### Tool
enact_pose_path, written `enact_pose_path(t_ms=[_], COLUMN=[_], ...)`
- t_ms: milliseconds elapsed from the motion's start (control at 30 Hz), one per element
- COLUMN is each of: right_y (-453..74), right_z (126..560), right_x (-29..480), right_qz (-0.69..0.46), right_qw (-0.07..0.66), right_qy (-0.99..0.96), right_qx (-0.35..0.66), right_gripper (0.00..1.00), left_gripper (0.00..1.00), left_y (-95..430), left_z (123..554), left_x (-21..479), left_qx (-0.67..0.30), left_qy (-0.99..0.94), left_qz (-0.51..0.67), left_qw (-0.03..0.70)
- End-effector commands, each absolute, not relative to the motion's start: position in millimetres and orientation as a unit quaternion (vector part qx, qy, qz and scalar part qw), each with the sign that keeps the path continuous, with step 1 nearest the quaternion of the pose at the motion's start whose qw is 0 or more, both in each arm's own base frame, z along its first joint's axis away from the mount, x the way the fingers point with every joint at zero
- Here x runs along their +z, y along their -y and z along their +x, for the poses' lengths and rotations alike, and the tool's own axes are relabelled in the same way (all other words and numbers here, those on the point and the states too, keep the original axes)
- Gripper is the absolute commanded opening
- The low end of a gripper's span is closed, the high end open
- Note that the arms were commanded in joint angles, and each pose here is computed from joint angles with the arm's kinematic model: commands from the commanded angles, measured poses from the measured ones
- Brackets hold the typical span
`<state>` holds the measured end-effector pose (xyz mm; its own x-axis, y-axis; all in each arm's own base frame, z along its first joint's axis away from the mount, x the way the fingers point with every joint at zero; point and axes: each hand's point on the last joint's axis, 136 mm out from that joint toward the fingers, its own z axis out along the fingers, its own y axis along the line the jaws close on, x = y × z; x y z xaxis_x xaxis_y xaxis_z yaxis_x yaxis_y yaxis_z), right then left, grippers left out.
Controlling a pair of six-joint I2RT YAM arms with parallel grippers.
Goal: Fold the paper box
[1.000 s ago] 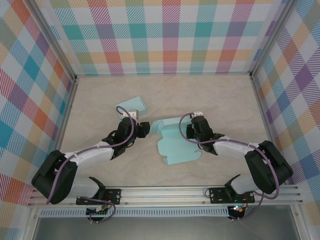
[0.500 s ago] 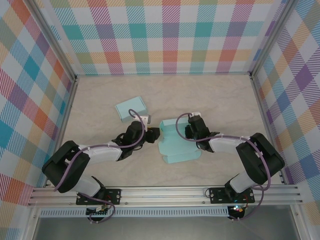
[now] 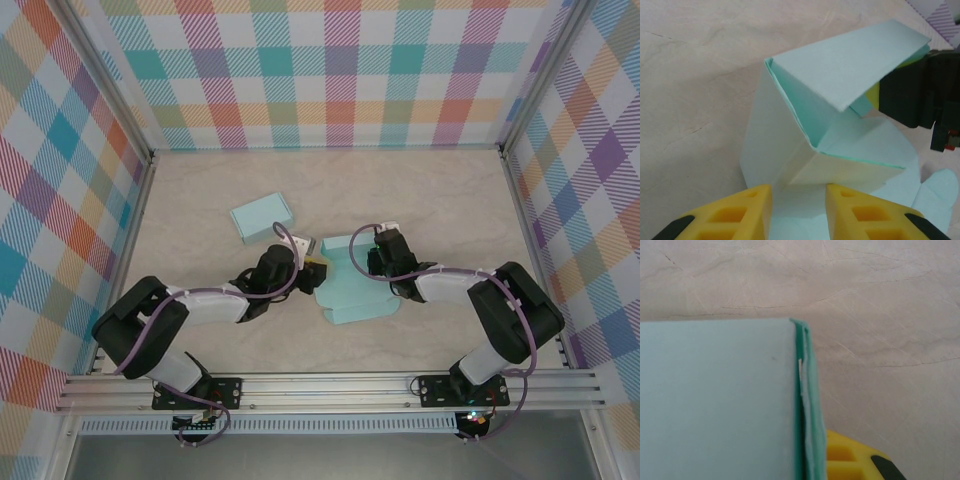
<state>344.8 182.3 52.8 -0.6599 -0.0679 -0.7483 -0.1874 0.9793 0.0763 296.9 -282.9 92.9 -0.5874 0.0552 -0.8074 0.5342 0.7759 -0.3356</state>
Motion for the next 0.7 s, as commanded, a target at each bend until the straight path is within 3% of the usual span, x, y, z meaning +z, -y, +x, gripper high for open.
enact_pose_path(t_ms=[0,433,667], right_y=[-193.2,-200.7,-204.5], right_z=[347.1,343.2,340.2], right_x=[56.5,56.0,53.9], right_qz=[-0.073,-0.09,-0.09], right_qw=[0.409,0.408,0.407], right_qy=[-0.905,-0.903,-0.906], right_qx=[0.093,0.098,0.08], right_gripper=[0.0,0.0,0.0], left_gripper=[0.35,0.38,0.31], left_y=[288.6,301.2,290.0], left_z=[294.1,314.9,330.0], left_x=[89.1,87.7,98.1], left_qx=[-0.272,-0.192,-0.123], left_qy=[-0.837,-0.822,-0.812], left_qz=[0.219,0.247,0.196], left_qw=[0.421,0.476,0.536])
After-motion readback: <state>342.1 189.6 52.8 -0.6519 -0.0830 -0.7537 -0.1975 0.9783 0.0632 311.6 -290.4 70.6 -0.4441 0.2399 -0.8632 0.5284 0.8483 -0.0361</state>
